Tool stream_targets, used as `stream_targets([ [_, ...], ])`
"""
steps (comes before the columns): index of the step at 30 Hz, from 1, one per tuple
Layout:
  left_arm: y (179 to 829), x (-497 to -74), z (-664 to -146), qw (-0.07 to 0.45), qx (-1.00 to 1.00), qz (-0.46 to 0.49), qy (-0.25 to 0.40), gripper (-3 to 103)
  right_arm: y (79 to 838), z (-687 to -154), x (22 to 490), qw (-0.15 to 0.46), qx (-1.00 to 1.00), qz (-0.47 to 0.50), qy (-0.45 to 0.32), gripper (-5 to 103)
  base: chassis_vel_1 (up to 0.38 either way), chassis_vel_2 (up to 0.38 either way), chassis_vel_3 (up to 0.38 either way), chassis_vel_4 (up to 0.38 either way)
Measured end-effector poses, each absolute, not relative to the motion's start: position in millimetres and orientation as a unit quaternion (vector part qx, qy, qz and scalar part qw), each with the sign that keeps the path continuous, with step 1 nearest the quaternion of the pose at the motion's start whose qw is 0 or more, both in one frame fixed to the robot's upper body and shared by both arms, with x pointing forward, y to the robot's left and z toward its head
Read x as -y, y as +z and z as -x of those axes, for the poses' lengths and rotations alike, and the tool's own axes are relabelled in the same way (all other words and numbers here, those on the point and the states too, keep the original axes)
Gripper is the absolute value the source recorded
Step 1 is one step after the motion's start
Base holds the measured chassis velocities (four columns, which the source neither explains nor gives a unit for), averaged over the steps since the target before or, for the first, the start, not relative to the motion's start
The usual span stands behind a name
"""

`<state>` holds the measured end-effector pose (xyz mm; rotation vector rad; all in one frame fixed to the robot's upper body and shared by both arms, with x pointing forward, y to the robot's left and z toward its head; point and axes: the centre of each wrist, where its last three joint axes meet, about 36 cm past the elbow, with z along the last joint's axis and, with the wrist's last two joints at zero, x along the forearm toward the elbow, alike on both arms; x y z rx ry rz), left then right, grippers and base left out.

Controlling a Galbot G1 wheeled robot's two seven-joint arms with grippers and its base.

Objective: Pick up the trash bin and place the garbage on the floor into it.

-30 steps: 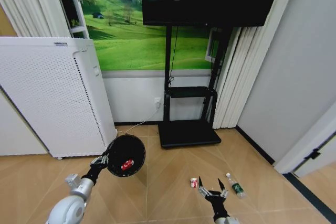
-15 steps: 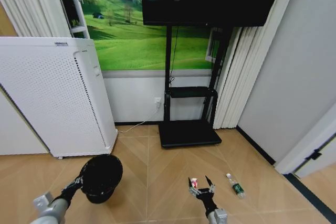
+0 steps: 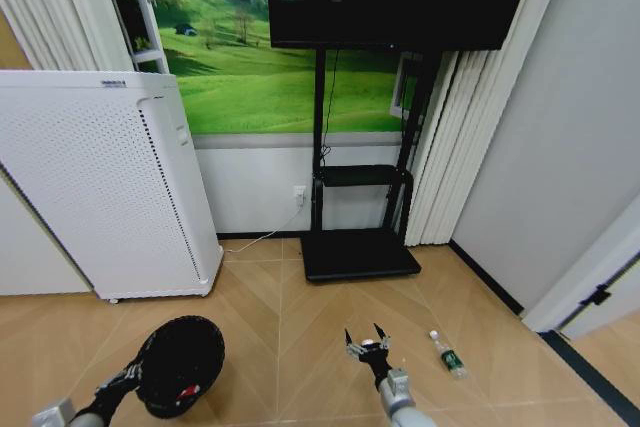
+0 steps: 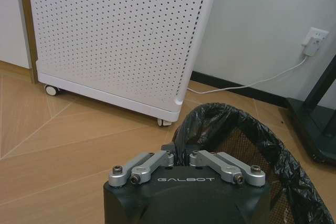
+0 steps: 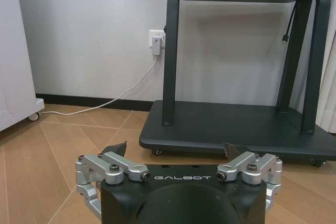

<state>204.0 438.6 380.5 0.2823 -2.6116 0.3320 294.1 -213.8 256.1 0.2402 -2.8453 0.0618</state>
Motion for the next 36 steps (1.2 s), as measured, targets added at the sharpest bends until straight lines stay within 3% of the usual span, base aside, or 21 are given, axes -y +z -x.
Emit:
stream_targets([
  [14, 377, -444, -193, 0.237, 0.962, -0.095, 0.098, 7, 201, -343, 195, 0.192, 0.979, -0.064, 0.016, 102, 0.000, 0.000, 0.000, 0.000],
  [18, 379, -447, -194, 0.216, 0.968, -0.082, 0.098, 7, 191, -362, 202, 0.204, 0.978, -0.042, 0.020, 98, 0.000, 0.000, 0.000, 0.000],
  [20, 382, -450, -205, 0.183, 0.976, -0.062, 0.097, 7, 157, -372, 224, 0.273, 0.961, -0.015, 0.043, 95, 0.000, 0.000, 0.000, 0.000],
  [23, 382, -449, -209, 0.177, 0.978, -0.056, 0.097, 7, 146, -373, 228, 0.298, 0.953, -0.009, 0.051, 95, 0.000, 0.000, 0.000, 0.000],
  [36, 386, -443, -216, 0.167, 0.980, -0.040, 0.098, 7, 109, -383, 239, 0.341, 0.935, 0.016, 0.097, 90, 0.000, 0.000, 0.000, 0.000],
])
